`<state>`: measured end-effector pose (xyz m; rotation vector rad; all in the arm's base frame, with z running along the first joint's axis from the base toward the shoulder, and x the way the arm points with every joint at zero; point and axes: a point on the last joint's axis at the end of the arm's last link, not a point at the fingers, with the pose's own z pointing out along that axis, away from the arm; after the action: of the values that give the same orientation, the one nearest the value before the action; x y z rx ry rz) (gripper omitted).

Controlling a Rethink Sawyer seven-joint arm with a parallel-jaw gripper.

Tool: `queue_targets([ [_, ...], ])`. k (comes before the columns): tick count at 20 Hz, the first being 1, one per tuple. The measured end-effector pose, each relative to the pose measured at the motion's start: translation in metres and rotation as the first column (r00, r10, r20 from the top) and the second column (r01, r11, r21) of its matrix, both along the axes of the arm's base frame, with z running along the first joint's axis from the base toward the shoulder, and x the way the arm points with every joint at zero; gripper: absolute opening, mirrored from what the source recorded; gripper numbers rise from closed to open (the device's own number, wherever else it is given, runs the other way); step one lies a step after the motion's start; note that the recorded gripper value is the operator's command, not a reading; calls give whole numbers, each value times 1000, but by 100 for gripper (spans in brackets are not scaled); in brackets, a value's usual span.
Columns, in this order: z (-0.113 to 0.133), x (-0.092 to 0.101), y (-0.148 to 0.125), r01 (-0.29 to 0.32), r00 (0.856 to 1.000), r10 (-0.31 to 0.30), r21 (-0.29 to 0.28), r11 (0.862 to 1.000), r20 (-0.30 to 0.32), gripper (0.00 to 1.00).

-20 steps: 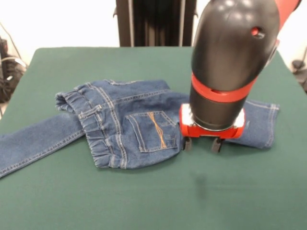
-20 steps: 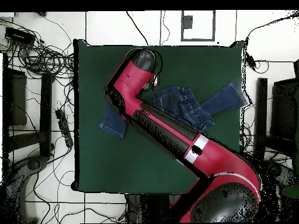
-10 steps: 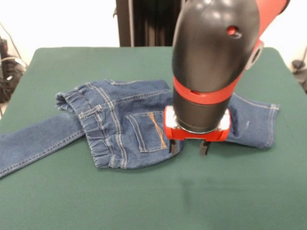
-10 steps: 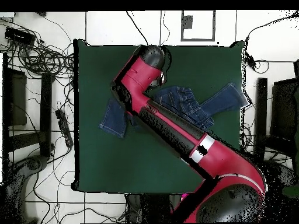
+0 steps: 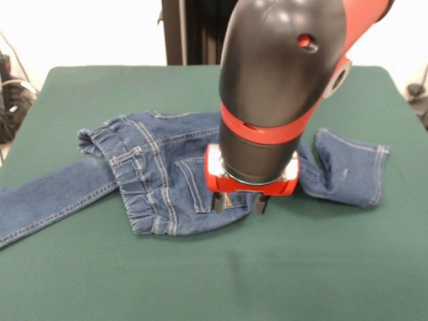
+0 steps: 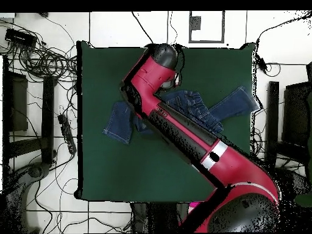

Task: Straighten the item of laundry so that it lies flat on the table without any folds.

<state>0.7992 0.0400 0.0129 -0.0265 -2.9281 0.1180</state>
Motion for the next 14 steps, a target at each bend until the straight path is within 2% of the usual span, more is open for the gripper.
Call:
queue_targets([
  [6,6,7,-24,-84,996,84,-25,996,17,100],
  [14,11,13,-37,-181,982,182,-40,983,38,100],
])
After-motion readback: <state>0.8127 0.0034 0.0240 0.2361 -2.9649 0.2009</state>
